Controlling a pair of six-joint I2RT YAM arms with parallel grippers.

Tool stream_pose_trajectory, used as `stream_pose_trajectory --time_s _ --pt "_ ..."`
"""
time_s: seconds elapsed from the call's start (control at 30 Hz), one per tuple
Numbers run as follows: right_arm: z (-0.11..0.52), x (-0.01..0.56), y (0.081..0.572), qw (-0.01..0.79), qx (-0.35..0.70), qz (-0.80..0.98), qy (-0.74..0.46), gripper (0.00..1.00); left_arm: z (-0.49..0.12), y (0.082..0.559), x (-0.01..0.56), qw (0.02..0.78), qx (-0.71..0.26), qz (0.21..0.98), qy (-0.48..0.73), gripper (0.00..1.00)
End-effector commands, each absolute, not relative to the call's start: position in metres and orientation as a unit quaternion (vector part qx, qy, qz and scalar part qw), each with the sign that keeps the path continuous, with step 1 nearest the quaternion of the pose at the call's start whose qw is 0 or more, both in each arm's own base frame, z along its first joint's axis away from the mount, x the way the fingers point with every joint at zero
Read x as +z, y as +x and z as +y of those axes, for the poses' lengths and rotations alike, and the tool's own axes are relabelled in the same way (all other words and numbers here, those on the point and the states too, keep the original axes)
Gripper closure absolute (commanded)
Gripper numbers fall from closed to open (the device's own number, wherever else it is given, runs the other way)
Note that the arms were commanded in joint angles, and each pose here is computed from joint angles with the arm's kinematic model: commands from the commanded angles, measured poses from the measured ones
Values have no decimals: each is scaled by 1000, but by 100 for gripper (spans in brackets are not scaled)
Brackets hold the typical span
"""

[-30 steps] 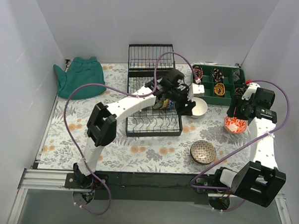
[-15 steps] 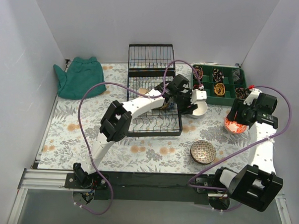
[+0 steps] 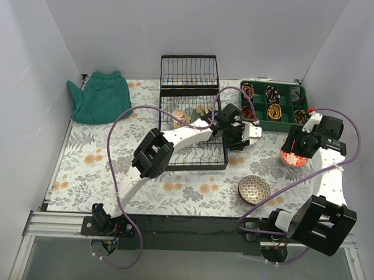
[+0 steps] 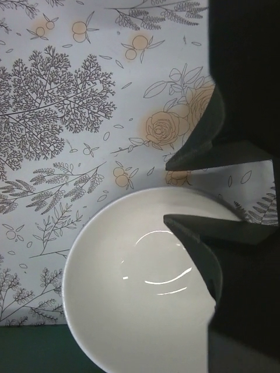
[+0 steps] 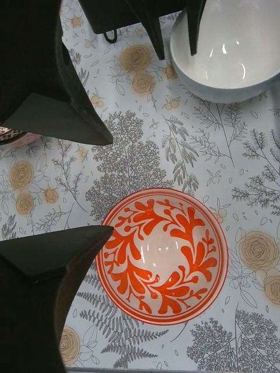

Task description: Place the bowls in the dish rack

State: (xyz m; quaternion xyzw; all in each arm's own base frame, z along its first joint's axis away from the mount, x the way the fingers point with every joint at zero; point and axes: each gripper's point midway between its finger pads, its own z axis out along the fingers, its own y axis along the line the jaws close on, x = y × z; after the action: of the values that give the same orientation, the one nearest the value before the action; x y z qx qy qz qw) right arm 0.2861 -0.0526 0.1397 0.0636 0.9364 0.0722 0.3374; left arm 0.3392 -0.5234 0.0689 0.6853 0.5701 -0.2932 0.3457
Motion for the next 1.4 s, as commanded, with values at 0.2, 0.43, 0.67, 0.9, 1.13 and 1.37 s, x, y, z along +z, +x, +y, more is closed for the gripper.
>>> stream_pose_trajectory --time_s 0.2,0.43,0.67,0.9,1.13,1.37 --pt "-52 145 293 347 81 933 52 35 -531 331 119 373 -309 539 689 100" --pt "-54 139 297 338 83 936 49 36 -520 279 263 387 -447 537 602 100" --pt "-56 132 301 329 82 939 53 37 -449 292 334 411 -599 613 311 100" --pt "-60 127 300 320 73 943 50 37 -412 307 334 371 -636 659 150 100" --pt "-59 118 291 306 72 948 53 38 -396 345 318 318 -626 710 -54 100" --pt "-59 106 280 293 65 952 55 38 -398 364 309 237 -620 722 -198 100"
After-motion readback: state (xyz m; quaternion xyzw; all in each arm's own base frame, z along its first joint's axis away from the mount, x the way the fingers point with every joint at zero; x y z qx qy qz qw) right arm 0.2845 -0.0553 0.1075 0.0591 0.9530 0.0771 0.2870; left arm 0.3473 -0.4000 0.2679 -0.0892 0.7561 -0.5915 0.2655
